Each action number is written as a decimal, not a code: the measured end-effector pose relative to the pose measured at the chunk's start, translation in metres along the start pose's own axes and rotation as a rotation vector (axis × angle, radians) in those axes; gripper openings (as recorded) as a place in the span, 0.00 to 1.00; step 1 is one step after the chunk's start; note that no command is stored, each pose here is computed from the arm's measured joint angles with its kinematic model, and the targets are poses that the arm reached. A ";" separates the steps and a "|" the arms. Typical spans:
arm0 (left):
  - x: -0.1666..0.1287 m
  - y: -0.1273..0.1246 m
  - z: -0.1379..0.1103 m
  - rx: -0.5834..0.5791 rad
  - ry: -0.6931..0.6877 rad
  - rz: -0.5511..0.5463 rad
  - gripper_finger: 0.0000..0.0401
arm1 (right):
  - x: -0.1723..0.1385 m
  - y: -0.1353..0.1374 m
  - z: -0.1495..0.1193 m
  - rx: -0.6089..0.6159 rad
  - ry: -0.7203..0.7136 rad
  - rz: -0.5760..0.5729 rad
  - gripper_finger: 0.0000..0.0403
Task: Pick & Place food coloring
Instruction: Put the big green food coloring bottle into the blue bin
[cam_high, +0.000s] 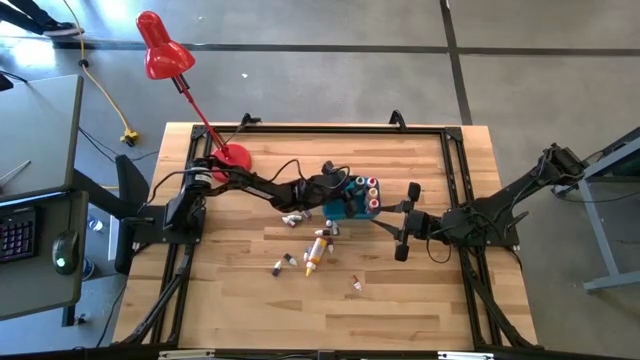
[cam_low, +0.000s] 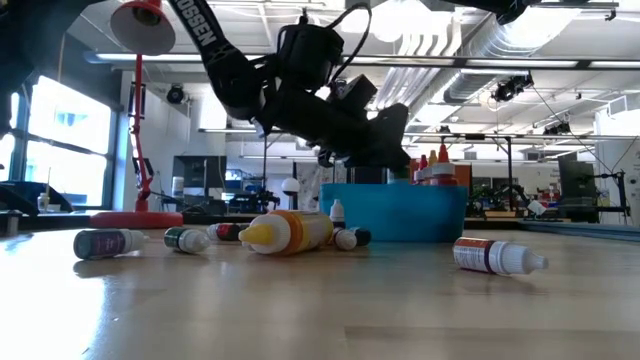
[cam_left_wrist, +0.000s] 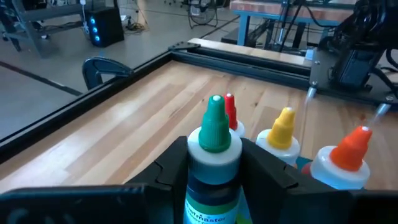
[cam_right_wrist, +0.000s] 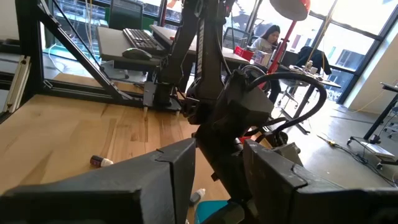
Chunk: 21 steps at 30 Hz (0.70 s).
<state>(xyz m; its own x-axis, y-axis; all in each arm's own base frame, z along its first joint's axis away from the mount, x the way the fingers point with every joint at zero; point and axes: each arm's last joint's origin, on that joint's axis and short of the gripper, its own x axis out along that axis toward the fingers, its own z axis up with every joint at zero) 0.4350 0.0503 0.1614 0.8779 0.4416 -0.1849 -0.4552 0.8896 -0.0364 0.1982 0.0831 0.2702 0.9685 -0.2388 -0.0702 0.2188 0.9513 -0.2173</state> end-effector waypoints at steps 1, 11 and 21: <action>0.000 0.000 -0.001 0.002 0.005 0.001 0.27 | 0.000 0.000 0.000 0.000 0.000 0.000 0.32; 0.008 0.013 -0.012 -0.002 0.037 0.043 0.27 | 0.000 0.000 0.001 0.005 -0.006 -0.001 0.32; 0.013 0.021 -0.017 -0.041 0.044 0.014 0.37 | 0.000 0.000 0.001 0.005 -0.006 0.000 0.32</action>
<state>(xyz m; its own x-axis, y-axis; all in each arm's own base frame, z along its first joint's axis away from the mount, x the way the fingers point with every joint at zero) 0.4348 0.0727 0.1413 0.8645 0.4478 -0.2283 -0.4740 0.8774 -0.0737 0.1983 0.0832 0.2709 0.9691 -0.2380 -0.0645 0.2197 0.9521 -0.2127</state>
